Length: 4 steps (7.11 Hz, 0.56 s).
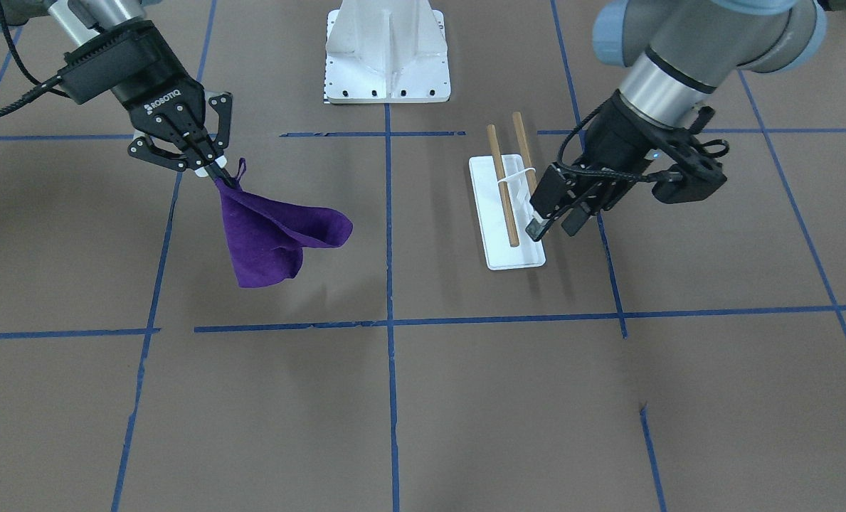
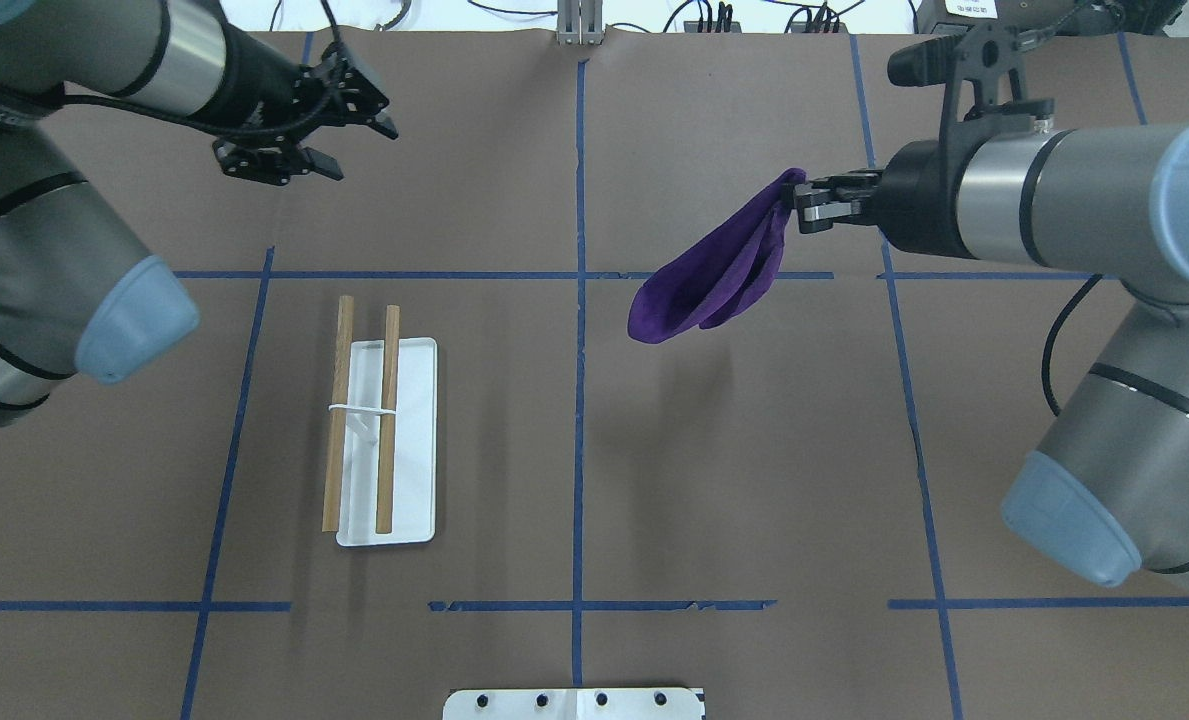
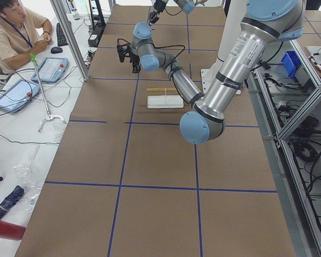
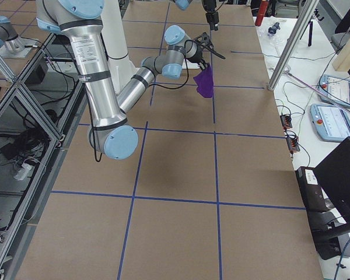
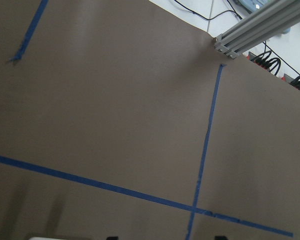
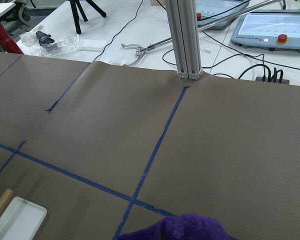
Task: Hang towel on rack
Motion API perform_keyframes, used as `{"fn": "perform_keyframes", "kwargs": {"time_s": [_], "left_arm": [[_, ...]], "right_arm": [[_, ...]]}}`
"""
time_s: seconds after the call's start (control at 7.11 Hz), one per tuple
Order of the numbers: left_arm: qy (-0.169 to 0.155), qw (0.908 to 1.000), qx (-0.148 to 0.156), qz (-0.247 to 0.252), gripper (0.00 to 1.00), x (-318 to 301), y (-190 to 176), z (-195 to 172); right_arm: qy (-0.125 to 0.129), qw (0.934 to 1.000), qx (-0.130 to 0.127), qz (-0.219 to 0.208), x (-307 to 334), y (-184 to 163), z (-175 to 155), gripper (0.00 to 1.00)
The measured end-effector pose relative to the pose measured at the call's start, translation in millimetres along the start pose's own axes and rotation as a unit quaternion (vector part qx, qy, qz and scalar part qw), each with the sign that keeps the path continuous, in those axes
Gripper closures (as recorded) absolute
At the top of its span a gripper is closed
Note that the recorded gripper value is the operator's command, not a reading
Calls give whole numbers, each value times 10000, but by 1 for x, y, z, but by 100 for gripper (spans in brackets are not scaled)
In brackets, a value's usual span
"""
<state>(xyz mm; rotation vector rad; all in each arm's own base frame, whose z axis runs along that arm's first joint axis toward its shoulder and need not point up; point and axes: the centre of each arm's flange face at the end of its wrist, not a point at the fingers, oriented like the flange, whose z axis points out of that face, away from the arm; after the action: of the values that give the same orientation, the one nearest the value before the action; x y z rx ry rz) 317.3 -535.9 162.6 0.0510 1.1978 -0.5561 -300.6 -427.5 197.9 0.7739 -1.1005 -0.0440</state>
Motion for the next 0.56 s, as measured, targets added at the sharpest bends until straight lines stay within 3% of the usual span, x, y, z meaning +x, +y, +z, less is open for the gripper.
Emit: {"fn": "perform_keyframes", "kwargs": {"time_s": [0.28,0.56], "left_arm": [[-53,9976,-78,-681,23,52,32,7],[-142,9943,-343,-998,23,74,71,31]], "right_arm": [[-86,9995,309,75,-42,7,10,100],[-237,9983,521,89,-75,6,11,100]]}}
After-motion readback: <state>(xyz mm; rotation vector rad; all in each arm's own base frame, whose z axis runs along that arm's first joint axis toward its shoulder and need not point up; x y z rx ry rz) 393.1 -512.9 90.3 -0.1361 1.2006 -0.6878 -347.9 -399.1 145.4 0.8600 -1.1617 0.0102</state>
